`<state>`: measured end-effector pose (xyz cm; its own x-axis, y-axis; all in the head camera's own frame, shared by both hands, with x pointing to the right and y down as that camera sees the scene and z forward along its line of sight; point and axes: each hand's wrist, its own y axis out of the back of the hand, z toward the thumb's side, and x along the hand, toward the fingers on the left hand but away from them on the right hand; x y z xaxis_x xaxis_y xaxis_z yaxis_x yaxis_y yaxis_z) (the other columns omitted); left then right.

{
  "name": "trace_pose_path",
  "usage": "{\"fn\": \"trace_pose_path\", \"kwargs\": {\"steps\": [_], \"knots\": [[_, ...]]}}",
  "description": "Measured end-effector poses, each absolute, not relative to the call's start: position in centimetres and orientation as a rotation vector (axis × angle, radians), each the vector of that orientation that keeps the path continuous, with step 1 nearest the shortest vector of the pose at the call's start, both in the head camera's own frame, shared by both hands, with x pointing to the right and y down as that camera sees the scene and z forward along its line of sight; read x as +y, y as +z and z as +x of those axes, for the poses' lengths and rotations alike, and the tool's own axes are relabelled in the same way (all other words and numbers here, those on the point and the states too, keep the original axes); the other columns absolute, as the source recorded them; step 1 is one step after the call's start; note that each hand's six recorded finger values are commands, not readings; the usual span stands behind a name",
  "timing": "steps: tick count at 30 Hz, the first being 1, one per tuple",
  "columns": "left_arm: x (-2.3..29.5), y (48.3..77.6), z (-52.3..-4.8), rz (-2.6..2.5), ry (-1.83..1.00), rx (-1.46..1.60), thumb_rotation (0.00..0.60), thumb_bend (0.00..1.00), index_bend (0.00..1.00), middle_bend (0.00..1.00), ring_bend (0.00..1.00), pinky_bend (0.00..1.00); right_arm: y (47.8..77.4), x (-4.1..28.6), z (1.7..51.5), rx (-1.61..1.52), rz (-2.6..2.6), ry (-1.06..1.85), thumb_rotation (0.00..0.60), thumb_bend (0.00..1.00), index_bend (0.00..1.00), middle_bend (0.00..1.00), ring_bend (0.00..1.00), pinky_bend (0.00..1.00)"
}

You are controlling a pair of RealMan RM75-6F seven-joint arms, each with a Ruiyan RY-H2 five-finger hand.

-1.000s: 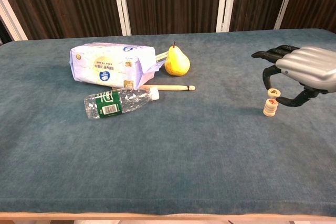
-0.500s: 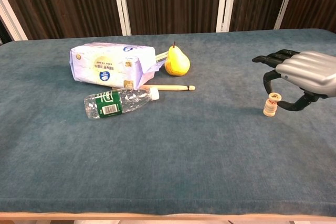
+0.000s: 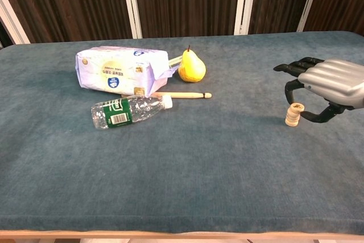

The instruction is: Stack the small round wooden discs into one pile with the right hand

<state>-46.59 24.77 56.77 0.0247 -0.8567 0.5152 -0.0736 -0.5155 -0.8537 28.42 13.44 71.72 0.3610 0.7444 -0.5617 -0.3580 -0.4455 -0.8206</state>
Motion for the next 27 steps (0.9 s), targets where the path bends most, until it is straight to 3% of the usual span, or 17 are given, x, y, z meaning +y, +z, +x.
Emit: {"fn": "trace_pose_path", "kwargs": {"steps": [11, 16, 20, 25, 27], "knots": [[24.7, 56.7, -46.6, -1.667, -1.551, 0.960, 0.600, 0.50, 0.00, 0.00, 0.00, 0.01, 71.2, 13.4, 28.4, -0.382, -1.589, 1.311, 0.600, 0.50, 0.43, 0.04, 0.00, 0.00], [24.7, 56.6, -46.6, -1.665, -1.548, 0.959, 0.600, 0.50, 0.00, 0.00, 0.00, 0.04, 69.4, 14.2, 28.8, -0.457, -1.609, 1.289, 0.600, 0.22, 0.29, 0.02, 0.00, 0.00], [24.8, 56.6, -46.4, -1.667, -1.542, 0.947, 0.600, 0.50, 0.00, 0.00, 0.00, 0.06, 66.1, 16.8, 29.2, -0.556, -1.628, 1.227, 0.600, 0.20, 0.22, 0.01, 0.00, 0.00], [25.0, 56.5, -46.0, -1.689, -1.515, 0.938, 0.600, 0.50, 0.00, 0.00, 0.00, 0.06, 61.5, 21.7, 31.7, -0.689, -1.621, 1.240, 0.600, 0.20, 0.00, 0.00, 0.00, 0.00], [25.1, 56.4, -45.9, -1.695, -1.505, 0.937, 0.600, 0.50, 0.00, 0.00, 0.00, 0.06, 60.0, 23.6, 33.1, -0.738, -1.628, 1.281, 0.600, 0.20, 0.00, 0.00, 0.00, 0.00]]}}
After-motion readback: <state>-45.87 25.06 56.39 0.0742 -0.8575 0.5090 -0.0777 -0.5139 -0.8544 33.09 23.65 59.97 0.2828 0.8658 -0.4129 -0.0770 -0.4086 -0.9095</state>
